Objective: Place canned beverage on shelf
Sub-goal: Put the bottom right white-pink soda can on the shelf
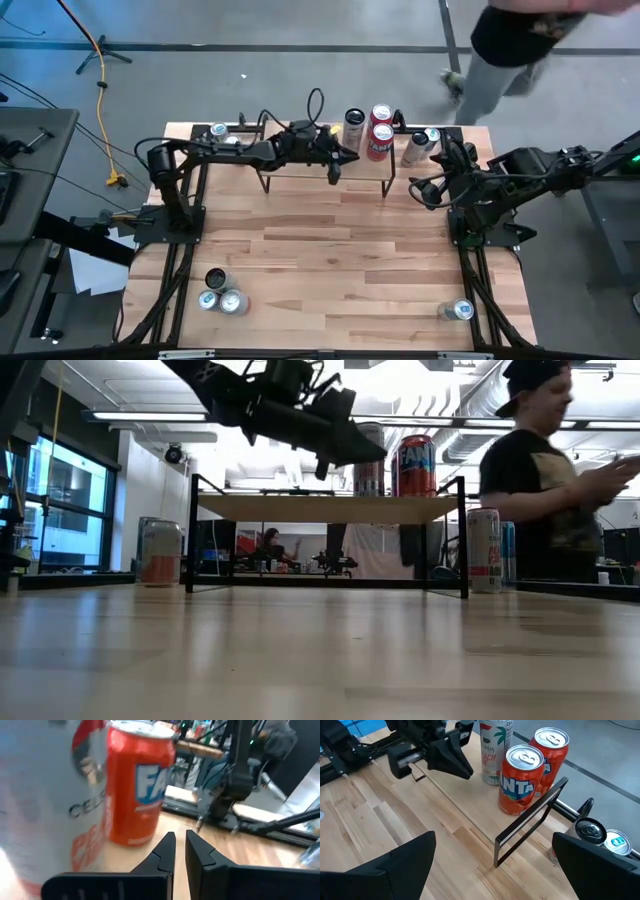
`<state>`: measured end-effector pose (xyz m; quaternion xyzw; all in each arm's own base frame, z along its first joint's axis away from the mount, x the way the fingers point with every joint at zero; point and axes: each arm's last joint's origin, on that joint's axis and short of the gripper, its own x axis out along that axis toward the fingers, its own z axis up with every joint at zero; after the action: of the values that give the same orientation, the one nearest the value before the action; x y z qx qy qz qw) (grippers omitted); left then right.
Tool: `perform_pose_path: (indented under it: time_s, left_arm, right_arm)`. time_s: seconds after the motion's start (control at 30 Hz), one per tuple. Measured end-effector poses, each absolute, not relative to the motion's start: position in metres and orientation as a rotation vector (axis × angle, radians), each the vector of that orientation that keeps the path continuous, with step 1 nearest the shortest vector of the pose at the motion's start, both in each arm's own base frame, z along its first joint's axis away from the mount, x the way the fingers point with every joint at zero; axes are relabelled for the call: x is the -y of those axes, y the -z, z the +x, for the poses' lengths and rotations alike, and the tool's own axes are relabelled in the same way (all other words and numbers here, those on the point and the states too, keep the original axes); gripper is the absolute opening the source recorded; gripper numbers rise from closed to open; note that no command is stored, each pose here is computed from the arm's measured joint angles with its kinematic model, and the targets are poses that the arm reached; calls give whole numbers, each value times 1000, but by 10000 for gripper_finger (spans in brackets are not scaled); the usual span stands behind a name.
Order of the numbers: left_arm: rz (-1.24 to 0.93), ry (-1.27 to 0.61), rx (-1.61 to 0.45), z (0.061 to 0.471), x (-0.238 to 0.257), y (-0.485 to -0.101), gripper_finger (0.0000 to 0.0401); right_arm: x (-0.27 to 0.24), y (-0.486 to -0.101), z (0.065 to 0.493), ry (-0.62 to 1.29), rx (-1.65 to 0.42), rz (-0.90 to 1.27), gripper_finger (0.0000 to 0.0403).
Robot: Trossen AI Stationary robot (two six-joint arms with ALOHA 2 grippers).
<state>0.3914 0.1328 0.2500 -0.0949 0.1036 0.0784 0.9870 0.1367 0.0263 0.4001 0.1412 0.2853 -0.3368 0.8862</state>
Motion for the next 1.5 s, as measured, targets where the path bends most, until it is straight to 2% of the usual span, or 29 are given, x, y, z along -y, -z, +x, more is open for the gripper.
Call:
perform_pose_path:
  time_s: [0.57,1.17,1.5]
  left_arm:
    - [-95,-246,-211,374,-172,-253,0]
    - [-53,-255,-166,382,-179,-241,0]
    - [-36,-319,-132,382,-184,-243,0]
  right_arm:
    - [-26,-400,137,705,-588,311,385]
    - [-26,-401,137,725,-567,320,385]
    - [-26,-401,137,730,-561,316,385]
